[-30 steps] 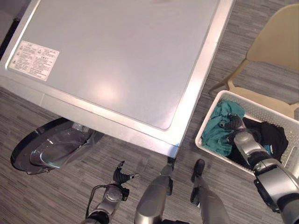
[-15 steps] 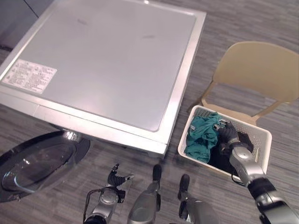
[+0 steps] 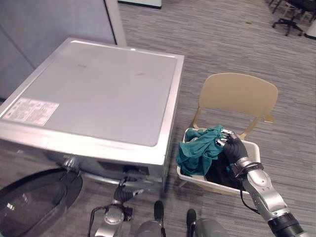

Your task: Grab the laundry basket,head to the washer,open it,put in the laundry and shut it.

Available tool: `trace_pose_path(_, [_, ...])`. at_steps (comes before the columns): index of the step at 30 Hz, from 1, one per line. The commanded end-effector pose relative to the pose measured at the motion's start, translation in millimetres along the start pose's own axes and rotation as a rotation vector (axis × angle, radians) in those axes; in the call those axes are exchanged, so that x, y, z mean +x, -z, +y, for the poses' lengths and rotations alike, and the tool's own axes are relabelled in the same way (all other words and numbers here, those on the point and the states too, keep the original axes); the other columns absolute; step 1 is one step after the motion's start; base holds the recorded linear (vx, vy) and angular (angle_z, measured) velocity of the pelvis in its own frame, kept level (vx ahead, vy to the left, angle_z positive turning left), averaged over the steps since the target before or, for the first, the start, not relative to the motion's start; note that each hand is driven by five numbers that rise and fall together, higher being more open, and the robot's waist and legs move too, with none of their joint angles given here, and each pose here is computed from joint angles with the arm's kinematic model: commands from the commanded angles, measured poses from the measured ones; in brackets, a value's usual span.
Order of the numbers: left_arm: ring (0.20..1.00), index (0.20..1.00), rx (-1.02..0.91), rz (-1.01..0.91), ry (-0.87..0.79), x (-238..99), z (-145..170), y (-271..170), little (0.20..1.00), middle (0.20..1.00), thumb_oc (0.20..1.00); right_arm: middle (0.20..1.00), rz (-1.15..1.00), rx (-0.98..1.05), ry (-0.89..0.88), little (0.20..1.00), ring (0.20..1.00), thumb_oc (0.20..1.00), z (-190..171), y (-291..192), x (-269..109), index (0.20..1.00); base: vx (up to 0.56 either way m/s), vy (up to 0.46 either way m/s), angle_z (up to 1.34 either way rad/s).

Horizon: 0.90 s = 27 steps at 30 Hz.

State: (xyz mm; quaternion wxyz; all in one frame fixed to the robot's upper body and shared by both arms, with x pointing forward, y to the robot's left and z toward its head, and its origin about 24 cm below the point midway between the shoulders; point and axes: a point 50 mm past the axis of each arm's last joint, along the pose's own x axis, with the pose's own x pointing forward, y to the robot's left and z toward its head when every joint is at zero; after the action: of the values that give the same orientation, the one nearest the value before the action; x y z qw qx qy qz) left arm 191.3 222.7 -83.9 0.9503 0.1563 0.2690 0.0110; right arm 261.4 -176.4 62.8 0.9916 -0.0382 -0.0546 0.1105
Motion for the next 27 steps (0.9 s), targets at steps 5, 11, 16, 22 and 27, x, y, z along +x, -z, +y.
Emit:
trace_pose_path(5, [1.0,1.0,-0.077,-0.234,0.014,-4.4,5.3,-45.8,1.0,1.0,1.0,0.2,-0.25,-0.014,0.002,0.2,0.2,0.2,-1.5,-49.9,18.2,0.2,-0.38,-0.203,0.62])
trace_pose_path(11, [1.0,1.0,0.0,-0.383,0.1,-6.5,-3.3,-78.8,1.0,1.0,1.0,0.2,-0.287,-0.013,-0.038,0.2,0.2,0.2,2.6,-59.4,17.7,0.2,-0.22,0.017,0.66])
trace_pose_path(16, [1.0,1.0,0.098,-0.584,0.236,-9.0,-33.2,-128.0,1.0,1.0,1.0,0.2,-0.372,0.041,-0.123,0.2,0.2,0.2,20.9,-78.1,19.5,0.2,-0.09,0.181,0.8])
trace_pose_path(22, [1.0,1.0,0.126,-0.703,0.281,-9.2,-57.8,-160.6,1.0,1.0,1.0,0.2,-0.481,0.18,-0.253,0.2,0.2,0.2,58.6,-102.6,29.0,0.2,-0.04,0.214,0.27])
trace_pose_path(27, [1.0,1.0,0.134,-0.804,0.272,-8.7,-70.8,-192.7,1.0,1.0,1.0,0.2,-0.495,0.379,-0.376,0.2,0.2,0.2,92.5,-111.0,30.9,0.2,-0.06,0.13,0.03])
